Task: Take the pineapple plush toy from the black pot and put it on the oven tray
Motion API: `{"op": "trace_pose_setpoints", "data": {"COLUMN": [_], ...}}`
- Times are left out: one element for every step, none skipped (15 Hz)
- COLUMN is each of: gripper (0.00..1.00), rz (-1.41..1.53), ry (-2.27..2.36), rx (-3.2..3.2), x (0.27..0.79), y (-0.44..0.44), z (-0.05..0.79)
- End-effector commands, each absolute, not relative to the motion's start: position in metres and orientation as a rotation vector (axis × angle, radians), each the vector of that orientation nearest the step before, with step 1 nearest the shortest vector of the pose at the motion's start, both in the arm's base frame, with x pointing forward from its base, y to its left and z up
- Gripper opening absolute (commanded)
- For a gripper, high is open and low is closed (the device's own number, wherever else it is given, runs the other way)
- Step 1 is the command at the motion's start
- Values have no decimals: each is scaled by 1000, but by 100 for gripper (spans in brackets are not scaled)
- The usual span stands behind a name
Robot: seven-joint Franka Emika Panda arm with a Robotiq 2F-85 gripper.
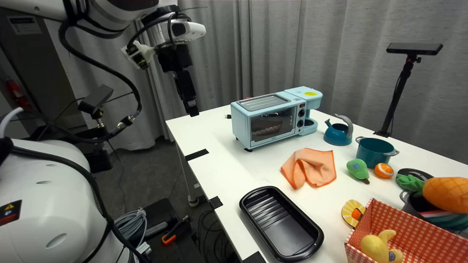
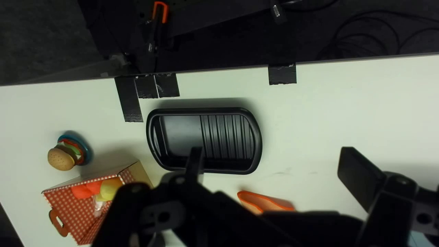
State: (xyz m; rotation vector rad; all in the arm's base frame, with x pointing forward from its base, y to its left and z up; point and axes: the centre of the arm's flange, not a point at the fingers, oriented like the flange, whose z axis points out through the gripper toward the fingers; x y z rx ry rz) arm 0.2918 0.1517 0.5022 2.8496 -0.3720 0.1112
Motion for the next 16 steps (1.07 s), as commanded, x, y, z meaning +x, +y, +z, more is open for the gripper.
{"op": "trace_pose_setpoints", "data": {"gripper": [100, 100, 100, 100, 100, 100, 100, 100, 100, 100, 100, 100, 100, 100, 100, 100], "rz": [111, 111, 111, 111, 111, 111, 111, 111, 102, 95, 83, 65, 52, 44, 46, 47], "ry": [-372, -372, -372, -372, -372, -372, -372, -372, -380, -385, -392, -396, -406, -410, -409, -406], "rx": [2850, 2850, 2850, 2850, 2850, 2850, 2850, 2850, 2847, 2848, 2846, 2849, 2850, 2852, 2853, 2853], "x": [292, 292, 292, 292, 292, 292, 292, 292, 297, 303, 311, 318, 328, 337, 350, 363], "y": [152, 152, 152, 152, 152, 152, 152, 152, 150, 147, 143, 139, 132, 128, 120, 113], "z": [502, 502, 502, 502, 502, 502, 502, 502, 500, 497, 494, 490, 486, 483, 480, 476]}}
